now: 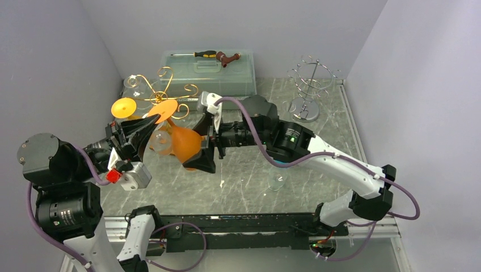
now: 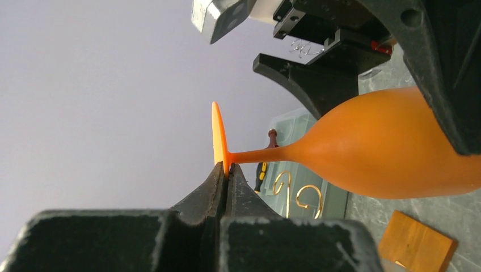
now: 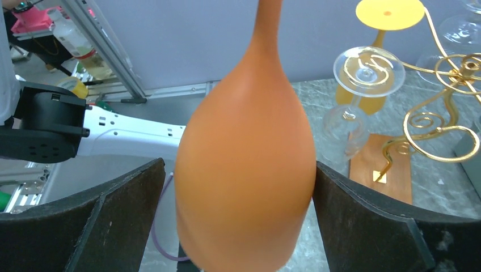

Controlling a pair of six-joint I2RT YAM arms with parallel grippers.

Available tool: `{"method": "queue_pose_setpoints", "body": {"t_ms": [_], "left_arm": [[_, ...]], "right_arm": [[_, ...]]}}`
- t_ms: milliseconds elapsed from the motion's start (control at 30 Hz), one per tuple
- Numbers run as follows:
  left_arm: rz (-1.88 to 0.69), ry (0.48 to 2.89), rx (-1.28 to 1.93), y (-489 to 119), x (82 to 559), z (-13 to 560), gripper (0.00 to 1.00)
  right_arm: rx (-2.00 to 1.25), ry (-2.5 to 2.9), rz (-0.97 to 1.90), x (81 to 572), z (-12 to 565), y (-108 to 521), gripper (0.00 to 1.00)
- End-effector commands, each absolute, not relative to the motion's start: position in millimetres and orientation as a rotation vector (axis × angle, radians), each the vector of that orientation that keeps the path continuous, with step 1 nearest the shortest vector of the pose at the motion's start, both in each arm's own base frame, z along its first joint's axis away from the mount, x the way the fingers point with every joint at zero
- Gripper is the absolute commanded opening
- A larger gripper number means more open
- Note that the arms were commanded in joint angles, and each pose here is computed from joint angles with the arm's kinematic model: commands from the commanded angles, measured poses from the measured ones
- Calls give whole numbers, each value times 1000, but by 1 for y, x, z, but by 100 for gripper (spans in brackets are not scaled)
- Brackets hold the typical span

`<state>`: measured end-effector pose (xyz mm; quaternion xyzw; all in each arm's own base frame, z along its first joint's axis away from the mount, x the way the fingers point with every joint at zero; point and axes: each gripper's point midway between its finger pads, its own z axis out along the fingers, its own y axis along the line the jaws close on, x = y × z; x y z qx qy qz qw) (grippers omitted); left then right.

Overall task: Place the wine glass upside down on the wine glass rack
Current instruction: Turn the wine glass upside down at the wine rack.

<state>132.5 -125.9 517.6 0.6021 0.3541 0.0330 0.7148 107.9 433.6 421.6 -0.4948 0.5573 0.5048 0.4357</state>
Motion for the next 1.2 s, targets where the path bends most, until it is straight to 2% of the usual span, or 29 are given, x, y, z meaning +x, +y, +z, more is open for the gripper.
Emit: {"method": "queue_pose_setpoints", "body": {"t_ms": [0, 633, 833, 867, 900, 967, 1000, 1133, 1167], "left_arm": [[178, 665, 1386, -128, 129, 528, 0], [158, 612, 1411, -134, 122, 528, 0], [163, 624, 1407, -133, 122, 525, 2], [161, 629, 1404, -132, 123, 525, 11], [155, 639, 1399, -132, 123, 525, 24], [138, 667, 1387, -131, 124, 523, 60], [133, 683, 1378, -130, 126, 523, 70], [113, 729, 1352, -128, 128, 520, 98], [102, 748, 1340, -127, 129, 520, 99]], "right_arm": [[-1169, 1285, 1264, 108, 452, 415, 100], [-1257, 1191, 1431, 95, 435, 438, 100], [-1219, 1225, 1375, 108, 433, 435, 77], [-1202, 1240, 1355, 112, 428, 433, 73], [-1183, 1245, 1337, 117, 426, 429, 70], [-1142, 1253, 1305, 127, 422, 420, 67], [-1116, 1260, 1286, 135, 420, 415, 66], [-1062, 1304, 1251, 158, 408, 401, 64], [-1054, 1315, 1239, 164, 404, 398, 64]]}}
